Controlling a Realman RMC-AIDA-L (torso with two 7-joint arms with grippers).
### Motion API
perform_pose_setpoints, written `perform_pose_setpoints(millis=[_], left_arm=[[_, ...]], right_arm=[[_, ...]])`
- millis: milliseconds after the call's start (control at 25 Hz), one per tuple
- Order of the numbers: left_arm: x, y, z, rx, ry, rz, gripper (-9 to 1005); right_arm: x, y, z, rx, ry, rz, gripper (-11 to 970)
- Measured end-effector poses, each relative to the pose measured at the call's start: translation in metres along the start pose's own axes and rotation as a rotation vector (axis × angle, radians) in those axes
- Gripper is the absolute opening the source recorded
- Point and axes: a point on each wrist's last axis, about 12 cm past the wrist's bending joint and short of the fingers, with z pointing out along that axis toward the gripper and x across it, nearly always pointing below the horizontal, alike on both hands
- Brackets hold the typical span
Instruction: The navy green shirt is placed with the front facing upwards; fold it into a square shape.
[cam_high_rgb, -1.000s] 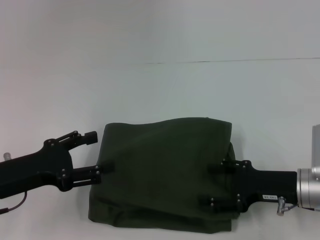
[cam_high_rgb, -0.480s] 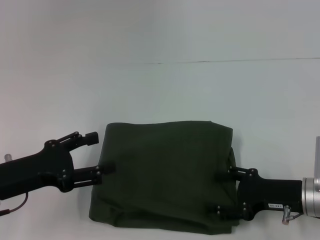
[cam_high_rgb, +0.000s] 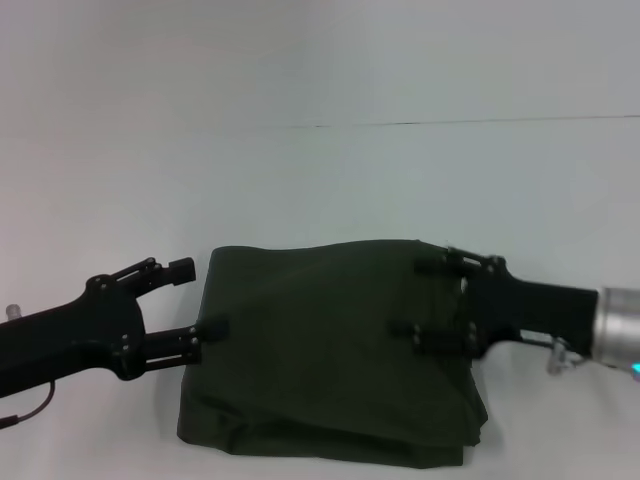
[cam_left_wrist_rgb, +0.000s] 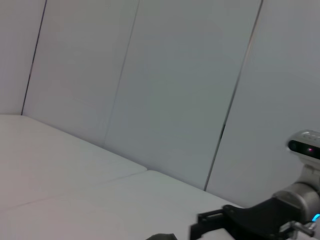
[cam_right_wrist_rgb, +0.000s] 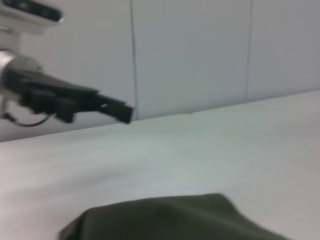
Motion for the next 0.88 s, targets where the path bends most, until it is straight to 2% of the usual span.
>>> perform_pose_setpoints(millis=[200, 360, 880], left_arm=[[-0.001, 0.0, 0.002, 0.003, -0.008, -0.002, 874], [-0.001, 0.0, 0.002, 0.005, -0.009, -0.004, 872], [-0.001, 0.0, 0.004, 0.012, -0.007, -0.003, 866]], right_arm=[[-0.007, -0.009, 0.029, 0.035, 0.006, -0.034, 915], [-0.003, -0.01, 0.044, 0.049, 0.056, -0.036, 915], [0.025, -0.003, 0.034, 0.103, 0.153, 0.027, 915]])
